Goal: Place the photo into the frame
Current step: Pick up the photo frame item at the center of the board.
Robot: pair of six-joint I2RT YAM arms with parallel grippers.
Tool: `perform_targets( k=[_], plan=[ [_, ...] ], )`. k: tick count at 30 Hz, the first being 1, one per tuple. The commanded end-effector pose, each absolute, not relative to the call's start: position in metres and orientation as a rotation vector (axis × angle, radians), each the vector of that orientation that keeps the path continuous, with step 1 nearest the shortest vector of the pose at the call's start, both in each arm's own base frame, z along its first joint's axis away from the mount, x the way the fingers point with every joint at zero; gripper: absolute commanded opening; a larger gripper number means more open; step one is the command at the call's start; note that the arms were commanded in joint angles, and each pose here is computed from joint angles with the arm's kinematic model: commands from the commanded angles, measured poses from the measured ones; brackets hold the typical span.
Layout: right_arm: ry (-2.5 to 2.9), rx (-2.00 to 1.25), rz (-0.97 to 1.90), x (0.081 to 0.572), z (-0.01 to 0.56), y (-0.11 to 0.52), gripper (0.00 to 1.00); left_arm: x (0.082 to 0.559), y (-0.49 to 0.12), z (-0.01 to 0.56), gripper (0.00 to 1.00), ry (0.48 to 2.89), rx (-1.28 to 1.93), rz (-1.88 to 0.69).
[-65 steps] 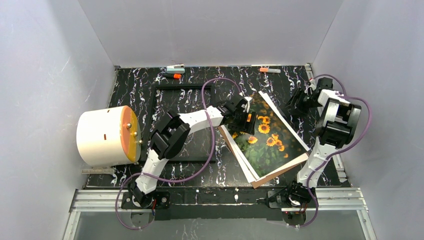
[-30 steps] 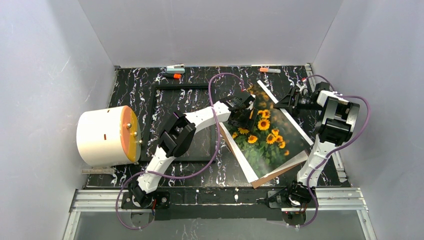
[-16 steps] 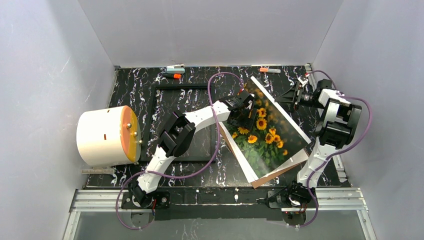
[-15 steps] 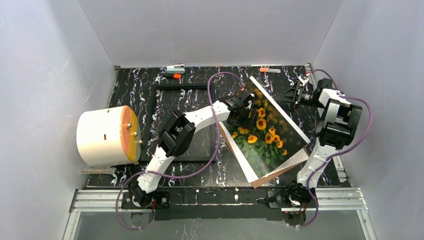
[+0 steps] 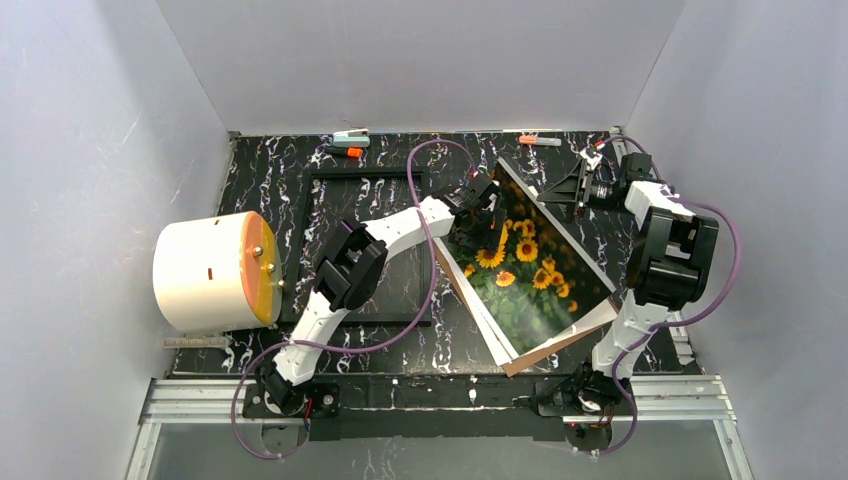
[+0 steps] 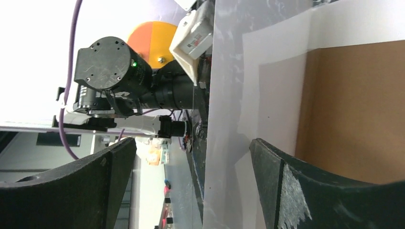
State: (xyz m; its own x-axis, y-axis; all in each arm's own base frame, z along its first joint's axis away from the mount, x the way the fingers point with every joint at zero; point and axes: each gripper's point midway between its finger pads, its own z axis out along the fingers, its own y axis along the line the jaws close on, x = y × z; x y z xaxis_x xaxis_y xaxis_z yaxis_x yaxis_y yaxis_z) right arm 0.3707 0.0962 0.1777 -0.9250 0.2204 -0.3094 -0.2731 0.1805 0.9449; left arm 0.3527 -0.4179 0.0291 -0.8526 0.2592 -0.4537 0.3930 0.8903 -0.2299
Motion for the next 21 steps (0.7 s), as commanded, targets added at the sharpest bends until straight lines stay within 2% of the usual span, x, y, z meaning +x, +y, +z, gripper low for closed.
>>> perform_targets(
  k=[1,2,8,12,15,18,21],
  plan=[
    [2.129,-0.026,1.69,0.382,0.182,0.09,0.95,0.33,-0.36,-0.043,0.69,2.86,0.464,-0.172],
    [2.143,-0.014,1.676,0.384,0.181,0.089,0.92,0.331,-0.36,-0.042,0.69,2.858,0.462,-0.173],
    [2.172,0.04,1.632,0.391,0.175,0.087,0.59,0.331,-0.357,-0.042,0.69,2.86,0.446,-0.179],
    [2.159,0.06,1.565,0.397,0.179,0.084,0.46,0.331,-0.357,-0.042,0.69,2.86,0.444,-0.182],
    [2.14,0.087,1.568,0.401,0.186,0.083,0.46,0.331,-0.356,-0.043,0.69,2.863,0.44,-0.181],
    [2.144,0.151,1.568,0.405,0.185,0.082,0.55,0.331,-0.355,-0.043,0.69,2.865,0.437,-0.184],
    [2.148,0.232,1.613,0.402,0.181,0.083,0.57,0.332,-0.357,-0.042,0.68,2.864,0.432,-0.194]
  ],
)
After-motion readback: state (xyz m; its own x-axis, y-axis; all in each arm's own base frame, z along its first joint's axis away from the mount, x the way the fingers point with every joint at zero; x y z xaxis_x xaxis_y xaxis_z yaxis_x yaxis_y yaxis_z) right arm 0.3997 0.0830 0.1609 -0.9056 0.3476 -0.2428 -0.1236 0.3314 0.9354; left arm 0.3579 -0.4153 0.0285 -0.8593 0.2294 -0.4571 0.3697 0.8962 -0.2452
